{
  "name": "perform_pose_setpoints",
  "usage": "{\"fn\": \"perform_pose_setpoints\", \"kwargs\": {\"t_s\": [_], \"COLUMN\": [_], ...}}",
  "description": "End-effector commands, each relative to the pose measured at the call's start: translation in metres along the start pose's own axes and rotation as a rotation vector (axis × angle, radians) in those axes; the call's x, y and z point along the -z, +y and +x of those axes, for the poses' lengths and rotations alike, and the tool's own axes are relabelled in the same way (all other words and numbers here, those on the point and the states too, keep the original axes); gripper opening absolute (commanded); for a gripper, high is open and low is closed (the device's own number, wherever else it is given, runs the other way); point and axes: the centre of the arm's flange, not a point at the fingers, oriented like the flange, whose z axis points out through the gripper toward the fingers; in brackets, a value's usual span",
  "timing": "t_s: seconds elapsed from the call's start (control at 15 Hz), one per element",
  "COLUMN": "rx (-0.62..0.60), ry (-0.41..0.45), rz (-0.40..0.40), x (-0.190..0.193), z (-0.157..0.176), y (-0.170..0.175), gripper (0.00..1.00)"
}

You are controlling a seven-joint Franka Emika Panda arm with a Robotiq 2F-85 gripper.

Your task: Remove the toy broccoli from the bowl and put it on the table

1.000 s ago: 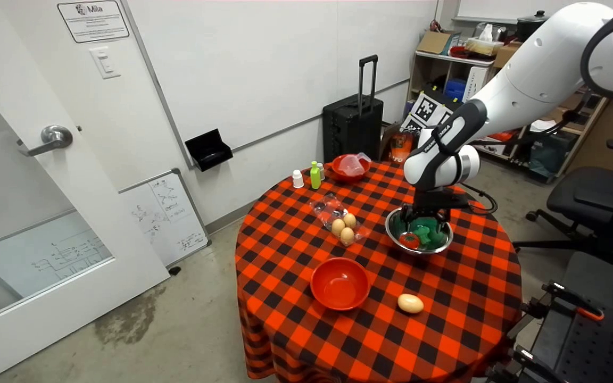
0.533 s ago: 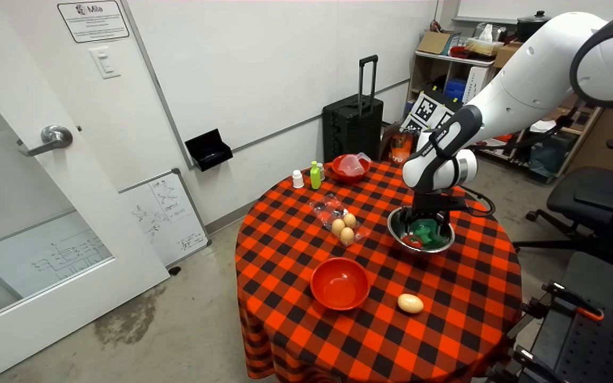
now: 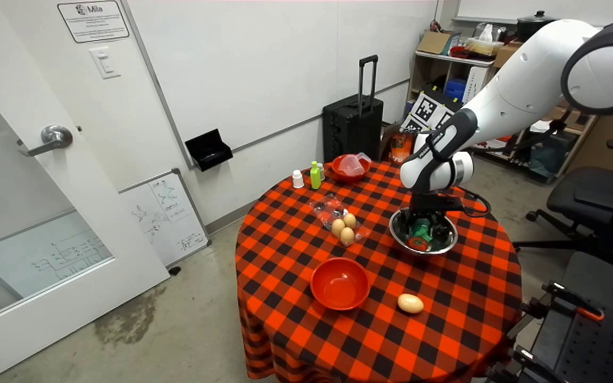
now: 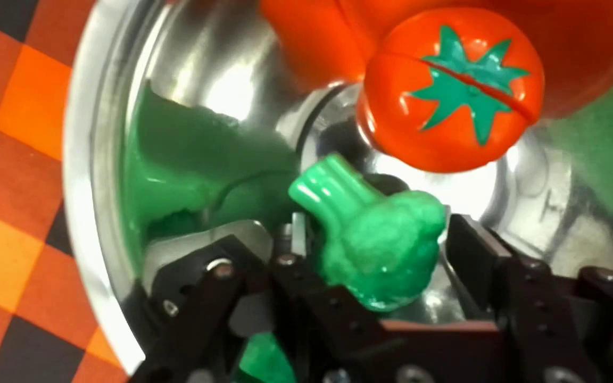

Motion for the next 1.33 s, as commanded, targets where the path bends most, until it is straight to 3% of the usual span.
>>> {"fn": "perform_pose_setpoints", "kwargs": {"t_s": [0.0,0.07,0.2,0.47,0.67,1.0,1.27], "rx": [-0.013,-0.013,-0.011,-0.005,0.007,0.049,0.130], "ry": [0.001,0.004,0.007,0.024,0.062,0.146,0.108], "rz": [0.007,0.009,0.010,0.041,0.095,0.186,0.231], "x": [0.000,0.001,0.004,0.019,0.055,0.134,0.166], "z": [0.008,0.008,0.008,0.000,-0.020,-0.079,-0.149], "y": [-0.006,-0.006,-0.007,-0.006,-0.008,-0.014,-0.026], "gripper": [0.37,0.30,0.25,0.23,0.23,0.23,0.23]}}
